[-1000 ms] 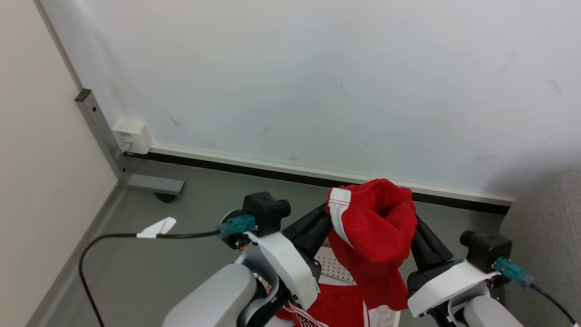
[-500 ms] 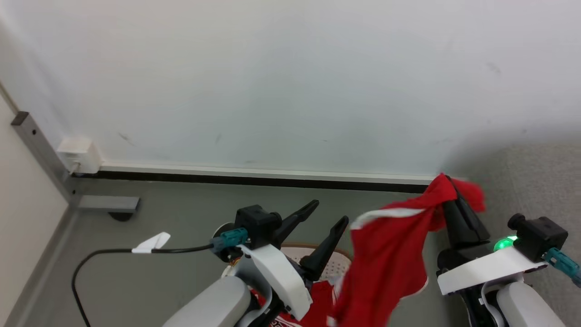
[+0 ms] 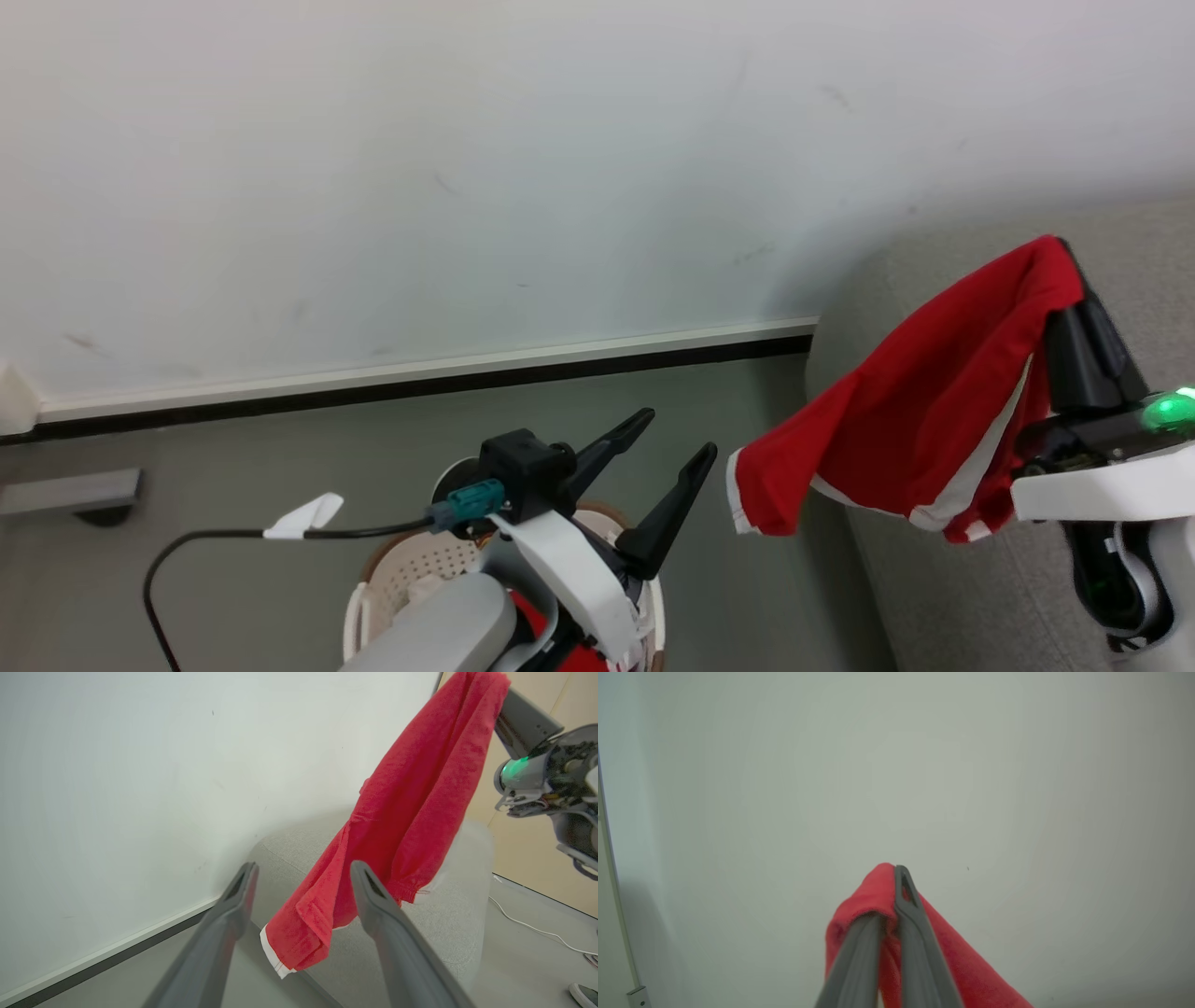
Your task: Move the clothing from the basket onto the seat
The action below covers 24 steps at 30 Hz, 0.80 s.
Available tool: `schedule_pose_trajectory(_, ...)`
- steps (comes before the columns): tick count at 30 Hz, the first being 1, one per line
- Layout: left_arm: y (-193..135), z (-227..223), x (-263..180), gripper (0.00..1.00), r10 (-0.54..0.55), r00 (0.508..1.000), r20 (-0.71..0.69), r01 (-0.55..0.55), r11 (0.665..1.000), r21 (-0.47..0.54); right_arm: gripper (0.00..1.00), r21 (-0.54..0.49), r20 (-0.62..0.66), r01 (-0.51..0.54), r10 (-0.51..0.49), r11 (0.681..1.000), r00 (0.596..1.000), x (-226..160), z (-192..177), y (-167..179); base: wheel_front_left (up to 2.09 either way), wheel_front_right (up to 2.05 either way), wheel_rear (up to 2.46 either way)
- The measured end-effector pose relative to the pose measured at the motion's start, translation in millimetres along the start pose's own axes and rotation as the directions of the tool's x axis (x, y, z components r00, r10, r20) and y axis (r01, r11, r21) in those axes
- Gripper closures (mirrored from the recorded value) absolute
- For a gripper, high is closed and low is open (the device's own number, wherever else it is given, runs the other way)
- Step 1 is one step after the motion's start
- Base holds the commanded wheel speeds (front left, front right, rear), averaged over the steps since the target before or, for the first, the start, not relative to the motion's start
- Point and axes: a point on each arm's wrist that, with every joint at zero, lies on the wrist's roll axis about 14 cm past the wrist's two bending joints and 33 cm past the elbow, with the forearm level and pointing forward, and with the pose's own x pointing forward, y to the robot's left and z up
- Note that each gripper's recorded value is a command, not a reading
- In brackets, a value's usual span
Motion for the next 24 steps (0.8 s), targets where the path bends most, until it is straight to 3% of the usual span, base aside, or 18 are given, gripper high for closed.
schedule_pose_trajectory(8, -28, -8, 23, 0.00, -0.117, 0.993, -0.003, 0.117, 0.993, -0.002, 1.00, -0.069, 0.116, 0.119, -0.110, 0.991, 0.987, -28, 54, -40, 0.00, 0.00, 0.00)
schedule_pose_trajectory(24, -74, -25, 51, 0.00, -0.295, 0.955, -0.004, 0.295, 0.955, 0.002, 1.00, -0.129, 0.175, 0.242, -0.218, 0.962, 0.960, -70, 90, -66, 0.00, 0.00, 0.00)
